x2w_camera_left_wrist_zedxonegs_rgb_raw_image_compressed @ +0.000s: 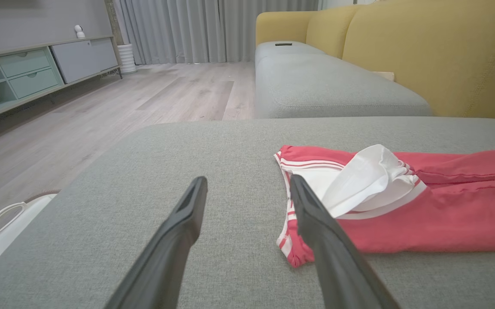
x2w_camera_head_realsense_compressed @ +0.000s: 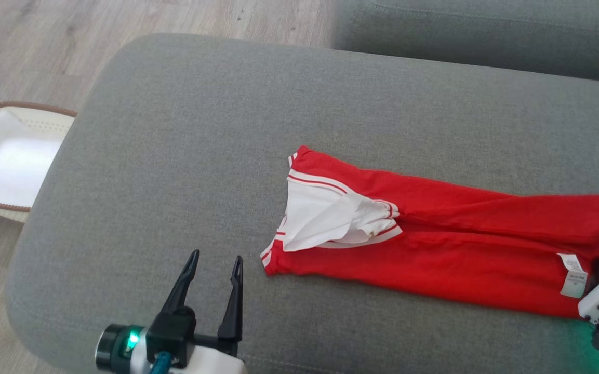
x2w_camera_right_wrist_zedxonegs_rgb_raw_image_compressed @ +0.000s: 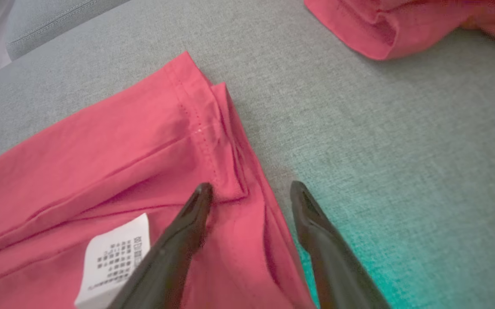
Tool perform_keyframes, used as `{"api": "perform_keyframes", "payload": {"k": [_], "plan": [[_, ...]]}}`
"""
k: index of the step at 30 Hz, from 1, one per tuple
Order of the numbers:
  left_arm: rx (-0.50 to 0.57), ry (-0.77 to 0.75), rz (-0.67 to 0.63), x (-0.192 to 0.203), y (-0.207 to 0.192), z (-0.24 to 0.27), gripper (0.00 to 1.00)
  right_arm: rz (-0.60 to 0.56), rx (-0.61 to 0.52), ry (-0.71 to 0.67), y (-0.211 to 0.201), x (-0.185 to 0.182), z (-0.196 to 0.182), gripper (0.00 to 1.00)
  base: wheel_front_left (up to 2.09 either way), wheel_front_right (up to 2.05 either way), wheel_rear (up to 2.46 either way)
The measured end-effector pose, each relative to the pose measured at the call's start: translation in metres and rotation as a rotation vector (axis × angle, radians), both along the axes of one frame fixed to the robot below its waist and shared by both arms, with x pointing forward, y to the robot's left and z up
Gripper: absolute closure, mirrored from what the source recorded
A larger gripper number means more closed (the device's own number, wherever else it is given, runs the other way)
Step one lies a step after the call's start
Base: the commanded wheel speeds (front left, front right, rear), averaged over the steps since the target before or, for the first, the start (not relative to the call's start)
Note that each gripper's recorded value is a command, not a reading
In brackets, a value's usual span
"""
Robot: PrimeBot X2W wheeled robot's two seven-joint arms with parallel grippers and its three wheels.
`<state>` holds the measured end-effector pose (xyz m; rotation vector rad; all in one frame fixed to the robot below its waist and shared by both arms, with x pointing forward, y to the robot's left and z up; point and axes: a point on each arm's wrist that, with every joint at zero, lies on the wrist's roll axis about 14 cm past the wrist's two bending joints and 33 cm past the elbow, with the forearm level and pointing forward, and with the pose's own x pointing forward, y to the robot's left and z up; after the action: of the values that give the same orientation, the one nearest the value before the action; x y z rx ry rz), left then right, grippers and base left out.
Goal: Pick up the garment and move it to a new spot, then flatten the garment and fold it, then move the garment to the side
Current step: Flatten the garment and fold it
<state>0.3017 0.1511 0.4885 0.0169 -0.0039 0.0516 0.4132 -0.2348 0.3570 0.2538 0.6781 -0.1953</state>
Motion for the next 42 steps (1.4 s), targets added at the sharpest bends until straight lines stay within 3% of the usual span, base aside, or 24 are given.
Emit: {"api": "perform_keyframes", "payload": {"k": [4, 5, 7, 10, 12, 13, 14, 15, 23, 33, 42], "plan": [[0.012, -0.008, -0.006, 0.000, 0.000, 0.002, 0.00, -0.010, 0.007, 0.009, -0.001, -0.003, -0.001, 0.02, 0.00, 0.00, 0.00], [0.012, -0.009, -0.005, 0.000, 0.001, 0.002, 0.00, -0.015, 0.010, 0.008, -0.002, -0.003, -0.002, 0.07, 0.00, 0.00, 0.00], [0.013, -0.010, -0.004, 0.001, 0.003, 0.002, 0.00, -0.024, 0.023, 0.011, -0.001, -0.002, -0.002, 0.26, 0.00, 0.00, 0.00], [0.020, -0.007, -0.004, 0.001, 0.003, 0.001, 0.00, -0.026, 0.032, 0.017, -0.001, 0.000, -0.004, 0.32, 0.00, 0.00, 0.00], [0.020, -0.003, -0.007, 0.001, 0.003, 0.000, 0.00, -0.028, 0.036, 0.021, -0.001, 0.003, -0.005, 0.60, 0.00, 0.00, 0.00], [0.020, -0.001, -0.004, 0.001, 0.004, 0.000, 0.00, -0.029, 0.041, 0.019, 0.000, 0.004, -0.004, 0.69, 0.00, 0.00, 0.00], [0.020, 0.002, -0.002, 0.001, 0.004, -0.001, 0.00, -0.026, 0.046, 0.019, 0.001, 0.006, -0.004, 0.94, 0.00, 0.00, 0.00], [0.020, 0.003, 0.000, 0.001, 0.005, -0.002, 0.00, -0.022, 0.048, 0.019, 0.003, 0.008, -0.004, 1.00, 0.00, 0.00, 0.00], [0.013, -0.002, 0.013, 0.002, 0.008, -0.001, 0.00, -0.004, 0.003, -0.022, -0.004, 0.009, 0.002, 1.00, 0.00, 0.00, 0.00], [0.006, -0.008, -0.013, 0.008, 0.001, 0.001, 0.00, -0.047, -0.127, -0.133, -0.060, 0.016, 0.039, 1.00, 0.00, 0.00, 0.00], [0.010, -0.032, -0.053, 0.011, -0.008, 0.006, 0.00, 0.021, -0.053, -0.351, -0.023, 0.040, 0.108, 1.00, 0.00, 0.00, 0.00]]}}
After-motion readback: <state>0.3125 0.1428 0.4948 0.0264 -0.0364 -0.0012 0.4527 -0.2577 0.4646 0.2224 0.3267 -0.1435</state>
